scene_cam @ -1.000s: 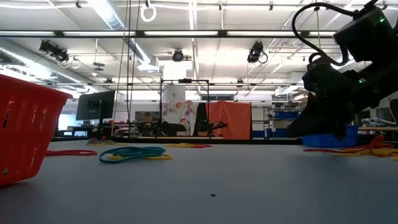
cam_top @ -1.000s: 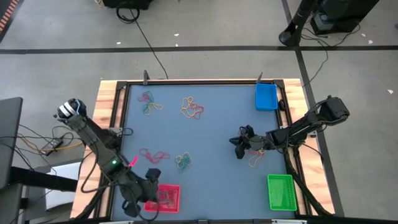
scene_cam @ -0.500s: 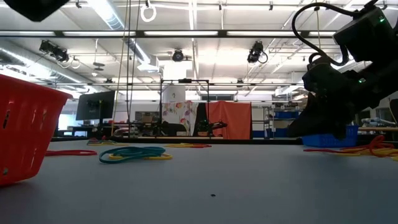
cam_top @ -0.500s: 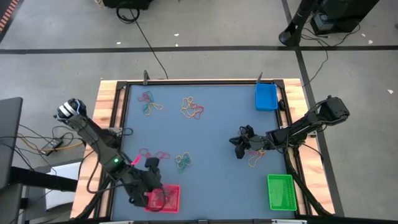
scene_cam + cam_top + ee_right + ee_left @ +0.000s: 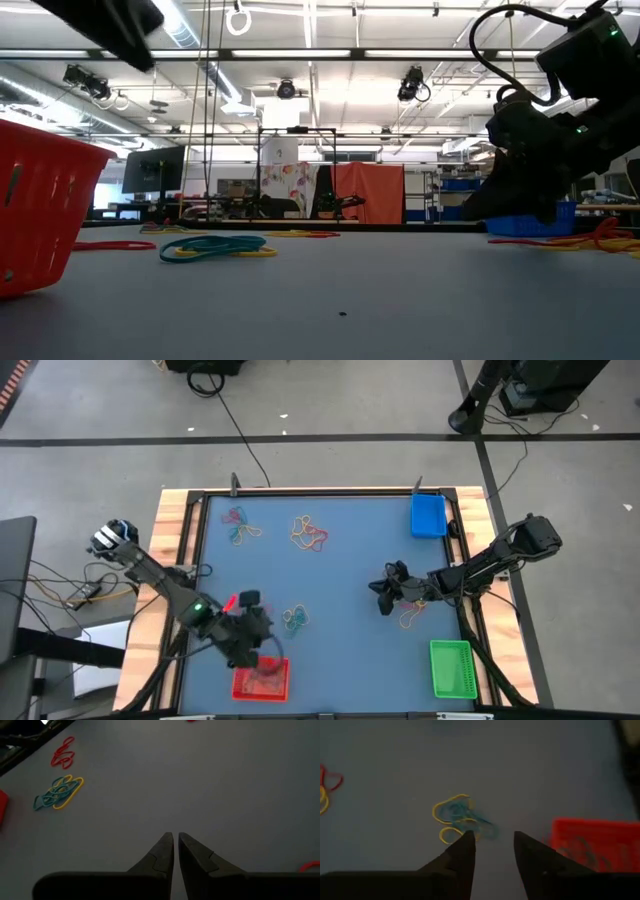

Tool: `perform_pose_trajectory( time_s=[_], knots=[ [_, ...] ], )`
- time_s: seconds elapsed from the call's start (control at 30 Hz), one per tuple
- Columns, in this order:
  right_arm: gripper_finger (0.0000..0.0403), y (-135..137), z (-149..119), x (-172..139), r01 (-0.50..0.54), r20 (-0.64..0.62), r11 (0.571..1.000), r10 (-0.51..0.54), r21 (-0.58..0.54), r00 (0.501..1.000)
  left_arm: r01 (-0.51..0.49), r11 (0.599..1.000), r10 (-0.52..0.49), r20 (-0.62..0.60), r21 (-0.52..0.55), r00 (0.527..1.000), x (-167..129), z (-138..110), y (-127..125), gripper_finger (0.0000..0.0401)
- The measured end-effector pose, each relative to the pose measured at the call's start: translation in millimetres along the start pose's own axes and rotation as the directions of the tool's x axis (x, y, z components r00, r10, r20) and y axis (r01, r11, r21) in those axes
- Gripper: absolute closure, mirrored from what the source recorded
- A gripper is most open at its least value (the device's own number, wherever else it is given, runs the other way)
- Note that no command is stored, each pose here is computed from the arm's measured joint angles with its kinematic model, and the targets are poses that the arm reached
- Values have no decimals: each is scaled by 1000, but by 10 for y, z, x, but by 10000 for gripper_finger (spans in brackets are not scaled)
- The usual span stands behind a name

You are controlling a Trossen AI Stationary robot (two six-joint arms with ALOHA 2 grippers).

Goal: Sort rubber bands into baskets
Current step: Put the blue rubber band into the red bin

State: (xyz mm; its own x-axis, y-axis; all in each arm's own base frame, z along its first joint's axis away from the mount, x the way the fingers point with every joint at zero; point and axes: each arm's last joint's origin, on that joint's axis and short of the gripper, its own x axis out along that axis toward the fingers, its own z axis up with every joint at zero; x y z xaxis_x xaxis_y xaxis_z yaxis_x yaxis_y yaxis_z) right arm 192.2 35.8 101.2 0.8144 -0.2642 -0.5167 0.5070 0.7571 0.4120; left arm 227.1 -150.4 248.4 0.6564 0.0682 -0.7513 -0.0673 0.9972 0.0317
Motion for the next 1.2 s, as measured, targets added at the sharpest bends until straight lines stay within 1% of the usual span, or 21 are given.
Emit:
perform_pose_trajectory(
  time_s=[0.07,0.17,0.27,0.4,0.43,0.53,0.6,0.7,0.8,1.0,1.2],
  knots=[
    [362,4,4,0,-4,3,1000,4,3,1000,-16,1000,15,-38,-16,999,157,-10,130,267],
    [362,5,3,0,-7,0,1000,7,-1,1000,12,1000,-14,-76,-26,997,363,-25,302,270],
    [362,-1,-3,0,-3,-6,1000,3,-6,1000,67,997,-69,-75,-32,995,499,-40,441,270],
    [362,-4,-6,0,1,-10,1000,-1,-13,1000,178,984,-179,-59,-21,982,611,-67,540,270],
    [362,-4,-6,0,1,-10,1000,-1,-14,1000,190,982,-189,-65,4,980,633,-98,550,270],
    [362,-5,-7,0,2,-11,1000,-2,-15,1000,179,978,-168,-102,104,980,732,-211,568,270],
    [362,-4,-7,0,1,-11,1000,-2,-15,1000,169,976,-151,-136,134,979,804,-285,576,271],
    [362,-2,-12,-3,0,-14,1000,0,-17,1000,159,977,-135,-160,143,978,916,-350,578,271],
    [362,1,-11,-3,-4,-14,1000,4,-16,1000,158,976,-134,-159,149,978,1002,-364,556,271],
    [362,-1,-13,-3,-2,-15,1000,2,-17,1000,169,966,-133,-187,196,973,1166,-428,522,271],
    [362,-1,-12,-3,-1,-13,1000,1,-17,1000,160,968,-123,-190,195,974,1193,-435,518,272]
  ],
)
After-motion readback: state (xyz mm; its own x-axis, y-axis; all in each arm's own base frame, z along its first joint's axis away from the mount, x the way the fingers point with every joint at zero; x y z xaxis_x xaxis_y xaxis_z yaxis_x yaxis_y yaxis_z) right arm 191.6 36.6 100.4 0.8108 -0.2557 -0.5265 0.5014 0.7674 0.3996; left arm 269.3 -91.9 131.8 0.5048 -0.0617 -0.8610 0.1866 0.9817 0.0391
